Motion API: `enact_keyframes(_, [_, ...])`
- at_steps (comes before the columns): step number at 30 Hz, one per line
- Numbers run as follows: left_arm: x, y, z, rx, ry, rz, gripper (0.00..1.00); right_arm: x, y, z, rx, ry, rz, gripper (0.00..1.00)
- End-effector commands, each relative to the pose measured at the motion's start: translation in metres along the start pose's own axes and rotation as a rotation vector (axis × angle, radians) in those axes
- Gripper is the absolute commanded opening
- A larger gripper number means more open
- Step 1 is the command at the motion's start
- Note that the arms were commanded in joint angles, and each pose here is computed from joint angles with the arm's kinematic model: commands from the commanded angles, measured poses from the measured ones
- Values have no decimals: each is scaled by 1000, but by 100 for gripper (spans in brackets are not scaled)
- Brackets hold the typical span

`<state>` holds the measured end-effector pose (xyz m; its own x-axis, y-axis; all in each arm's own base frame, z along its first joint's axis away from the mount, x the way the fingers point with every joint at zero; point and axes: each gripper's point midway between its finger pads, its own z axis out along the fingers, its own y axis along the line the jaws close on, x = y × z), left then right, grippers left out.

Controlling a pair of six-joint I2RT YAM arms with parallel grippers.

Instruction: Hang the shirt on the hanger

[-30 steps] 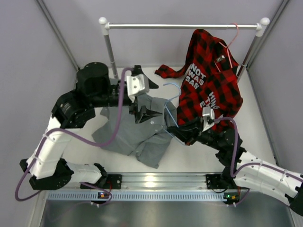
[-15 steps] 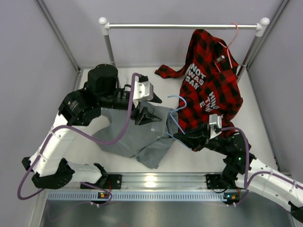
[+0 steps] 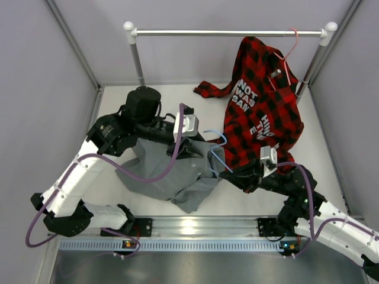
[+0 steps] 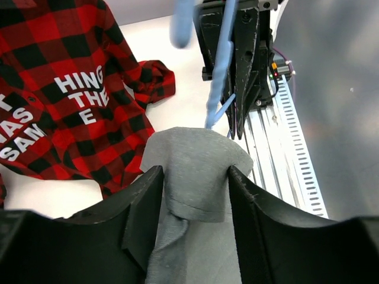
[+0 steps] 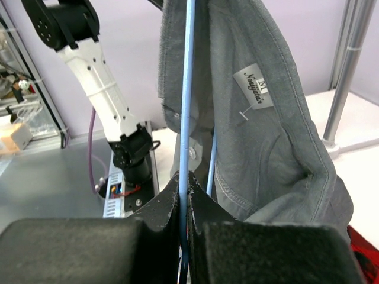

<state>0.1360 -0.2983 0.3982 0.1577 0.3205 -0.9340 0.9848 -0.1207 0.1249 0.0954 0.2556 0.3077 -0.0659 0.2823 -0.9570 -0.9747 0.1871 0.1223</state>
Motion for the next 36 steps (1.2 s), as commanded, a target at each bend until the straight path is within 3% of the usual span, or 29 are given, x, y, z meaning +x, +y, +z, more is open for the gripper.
enact_keyframes(1, [-5,-20,0,106,-51,77,49,-42,14,1,-42,-90,-75,0])
enact_keyframes(4, [-7,-21,0,115,-60,85,34,-41,14,0,-40,-82,-75,0])
enact_keyframes(5, [-9,-22,-1,120,-65,87,11,-40,14,0,-38,-81,-76,0])
enact_keyframes(6, [-12,-23,-1,126,-74,89,0,-39,13,0,-38,-78,-74,0])
enact_keyframes(7, [-13,-23,0,131,-79,86,0,-40,14,0,-40,-79,-74,0])
enact_keyframes(11, [-15,-30,0,170,-97,73,5,-41,17,1,-60,-71,-75,0])
enact_keyframes(12, [-15,-31,0,174,-99,70,13,-42,17,2,-61,-69,-80,0])
enact_keyframes(13, [-14,-31,0,172,-97,66,39,-44,17,3,-62,-69,-86,0])
enact_keyframes(16, [-9,-22,0,115,-64,55,75,-47,18,3,-64,-66,-89,0])
enact_keyframes(21, [-10,-1,-8,-23,-32,87,89,-43,16,0,-49,-61,-89,0])
enact_keyframes(25, [-11,3,-10,-52,-27,104,83,-39,14,-2,-40,-60,-82,0])
enact_keyframes(27, [-8,5,-13,-79,-13,109,72,-40,14,-2,-37,-58,-84,0])
enact_keyframes(28, [-5,6,-13,-85,-5,109,58,-40,14,-3,-35,-53,-85,0])
enact_keyframes(29, [-5,5,-14,-85,-7,121,53,-39,13,-2,-30,-48,-86,0])
enact_keyframes(36, [-10,-10,-10,1,-49,136,48,-34,14,-1,-44,-31,-76,0])
